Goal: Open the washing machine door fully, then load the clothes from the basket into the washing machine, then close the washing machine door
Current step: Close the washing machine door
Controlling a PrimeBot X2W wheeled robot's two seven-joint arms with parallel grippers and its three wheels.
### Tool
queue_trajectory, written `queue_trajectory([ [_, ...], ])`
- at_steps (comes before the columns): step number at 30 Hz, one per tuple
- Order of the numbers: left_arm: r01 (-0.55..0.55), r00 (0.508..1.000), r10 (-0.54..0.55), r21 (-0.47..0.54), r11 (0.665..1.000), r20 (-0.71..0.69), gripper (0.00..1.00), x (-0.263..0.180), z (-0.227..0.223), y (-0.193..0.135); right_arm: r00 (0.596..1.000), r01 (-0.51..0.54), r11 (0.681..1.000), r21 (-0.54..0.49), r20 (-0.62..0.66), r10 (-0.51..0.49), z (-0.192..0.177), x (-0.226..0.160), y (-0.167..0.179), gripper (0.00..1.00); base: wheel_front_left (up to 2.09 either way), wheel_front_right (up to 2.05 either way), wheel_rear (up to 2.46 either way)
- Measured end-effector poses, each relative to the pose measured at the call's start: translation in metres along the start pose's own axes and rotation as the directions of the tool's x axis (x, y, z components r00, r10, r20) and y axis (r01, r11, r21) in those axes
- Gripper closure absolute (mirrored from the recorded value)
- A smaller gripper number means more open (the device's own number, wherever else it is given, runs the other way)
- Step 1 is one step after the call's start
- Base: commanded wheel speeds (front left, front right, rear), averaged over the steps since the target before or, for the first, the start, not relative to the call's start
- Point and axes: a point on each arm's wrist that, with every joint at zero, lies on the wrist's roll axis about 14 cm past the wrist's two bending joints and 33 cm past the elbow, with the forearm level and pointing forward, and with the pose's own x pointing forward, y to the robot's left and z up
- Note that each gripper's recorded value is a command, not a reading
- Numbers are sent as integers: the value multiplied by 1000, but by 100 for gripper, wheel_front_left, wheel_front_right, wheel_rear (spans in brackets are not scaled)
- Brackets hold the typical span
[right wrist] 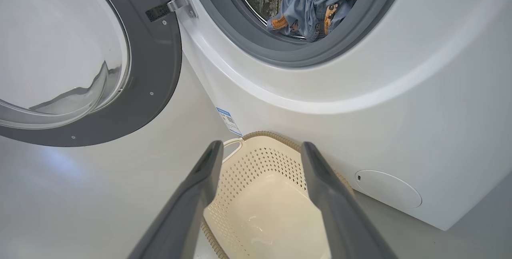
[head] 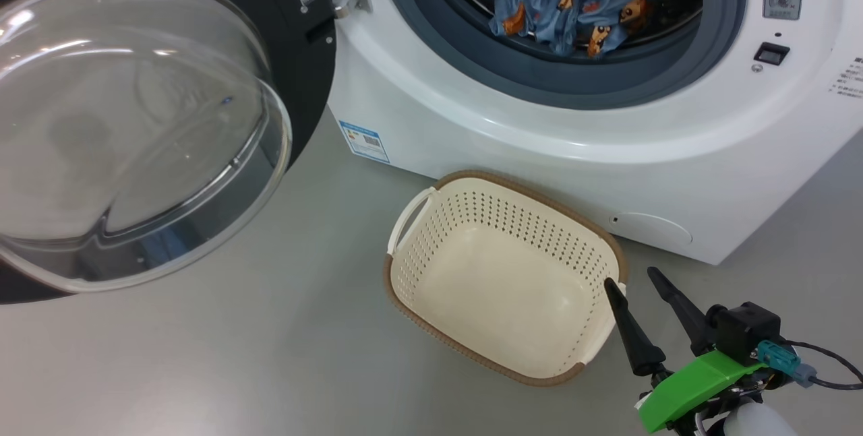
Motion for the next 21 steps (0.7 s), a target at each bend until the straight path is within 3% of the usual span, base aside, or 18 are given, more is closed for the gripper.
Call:
queue_trajectory([
  [3,-49,988,47,-8,999,-144,100,8,-26,9,1000,-3,1000,1,-16,3,-7,2,-3,0,0,0,0],
  [11,-127,925,127,22,992,-359,100,10,-69,28,999,-1,1000,7,-44,1,-19,4,-9,0,0,0,0],
  [21,-147,892,152,44,988,-425,100,15,-89,32,999,-6,1000,5,-48,7,-23,12,-14,0,0,0,0],
])
